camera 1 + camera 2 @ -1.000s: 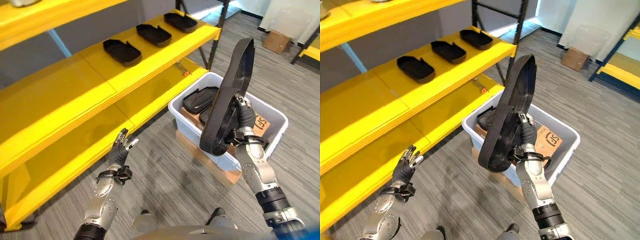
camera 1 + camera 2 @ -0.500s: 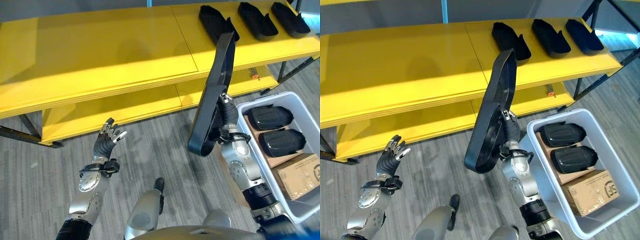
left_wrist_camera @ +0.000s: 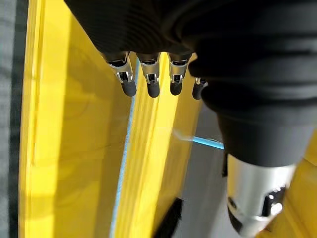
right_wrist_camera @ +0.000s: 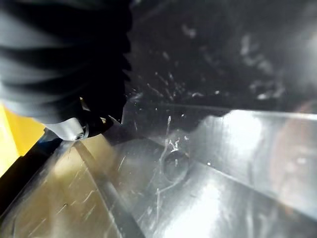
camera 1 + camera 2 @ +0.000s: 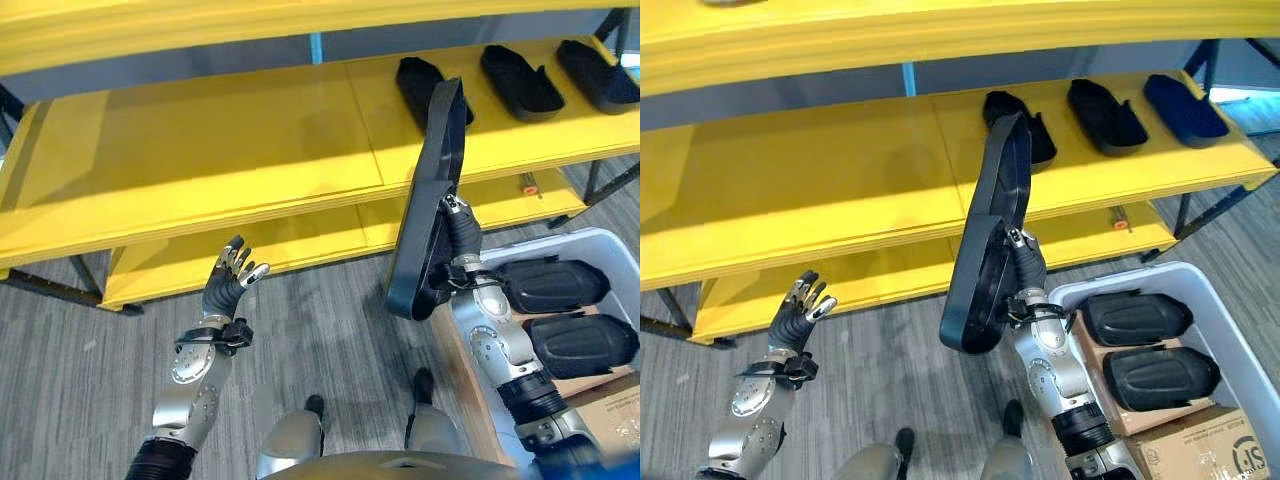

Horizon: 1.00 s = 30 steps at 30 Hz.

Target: Move parts from the plastic box to the shelf.

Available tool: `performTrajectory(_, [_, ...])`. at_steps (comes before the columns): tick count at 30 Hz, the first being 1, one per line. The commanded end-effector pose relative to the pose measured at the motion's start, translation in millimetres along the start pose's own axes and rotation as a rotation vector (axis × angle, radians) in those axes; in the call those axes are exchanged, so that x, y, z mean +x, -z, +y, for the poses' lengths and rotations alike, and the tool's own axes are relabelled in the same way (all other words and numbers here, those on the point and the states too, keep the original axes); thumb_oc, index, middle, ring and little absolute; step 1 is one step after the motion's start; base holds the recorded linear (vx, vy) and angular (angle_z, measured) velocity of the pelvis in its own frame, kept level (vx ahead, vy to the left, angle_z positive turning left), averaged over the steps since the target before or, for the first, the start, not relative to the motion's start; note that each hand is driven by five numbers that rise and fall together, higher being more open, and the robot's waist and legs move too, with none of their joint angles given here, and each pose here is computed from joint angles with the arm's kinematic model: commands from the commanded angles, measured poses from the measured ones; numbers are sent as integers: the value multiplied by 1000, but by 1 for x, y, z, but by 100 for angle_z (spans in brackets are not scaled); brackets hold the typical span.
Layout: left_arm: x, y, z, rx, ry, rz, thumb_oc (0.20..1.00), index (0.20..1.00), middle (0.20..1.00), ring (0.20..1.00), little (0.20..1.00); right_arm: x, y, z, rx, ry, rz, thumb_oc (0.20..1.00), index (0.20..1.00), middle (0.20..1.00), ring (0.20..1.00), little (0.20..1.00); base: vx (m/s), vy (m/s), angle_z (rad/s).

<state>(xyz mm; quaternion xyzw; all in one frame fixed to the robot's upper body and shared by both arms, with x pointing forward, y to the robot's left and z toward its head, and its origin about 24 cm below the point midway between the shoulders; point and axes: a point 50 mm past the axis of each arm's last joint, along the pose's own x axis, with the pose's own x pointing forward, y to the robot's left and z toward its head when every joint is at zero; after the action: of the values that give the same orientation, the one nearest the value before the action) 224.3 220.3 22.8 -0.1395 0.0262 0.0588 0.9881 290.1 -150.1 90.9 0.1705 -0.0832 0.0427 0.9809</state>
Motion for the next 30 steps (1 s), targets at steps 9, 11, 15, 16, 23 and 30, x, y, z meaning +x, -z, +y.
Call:
performTrajectory(9, [-7,-11,4,-2,51,-42,1000,1000,1000,1000,1000,-2,-13,7,23,-71,-90,200,200,200,200,200,11,-164,-3])
performTrajectory(11, [-9,-10,4,-15,53,-38,1000,1000,1000,1000,1000,-3,-11,8,14,-89,-77,200,200,200,200,200,-25,-133,3])
performTrajectory(15, [-14,-3,4,-47,43,-19,1000,1000,1000,1000,1000,-4,-10,8,2,-101,-70,200,200,200,200,200,-41,-155,2])
performTrajectory(16, [-12,-2,-1,-65,51,-16,1000,1000,1000,1000,1000,-4,-14,5,-10,-98,-79,200,200,200,200,200,-124,-186,22])
performTrajectory(23, [-6,4,-14,-68,86,2,1000,1000,1000,1000,1000,-7,-16,-3,-27,-43,-96,200,200,200,200,200,39,30,75])
performTrajectory(30, [-3,2,-12,-67,69,-13,1000,1000,1000,1000,1000,-15,-8,-8,-22,1,-72,200,200,200,200,200,218,186,-32])
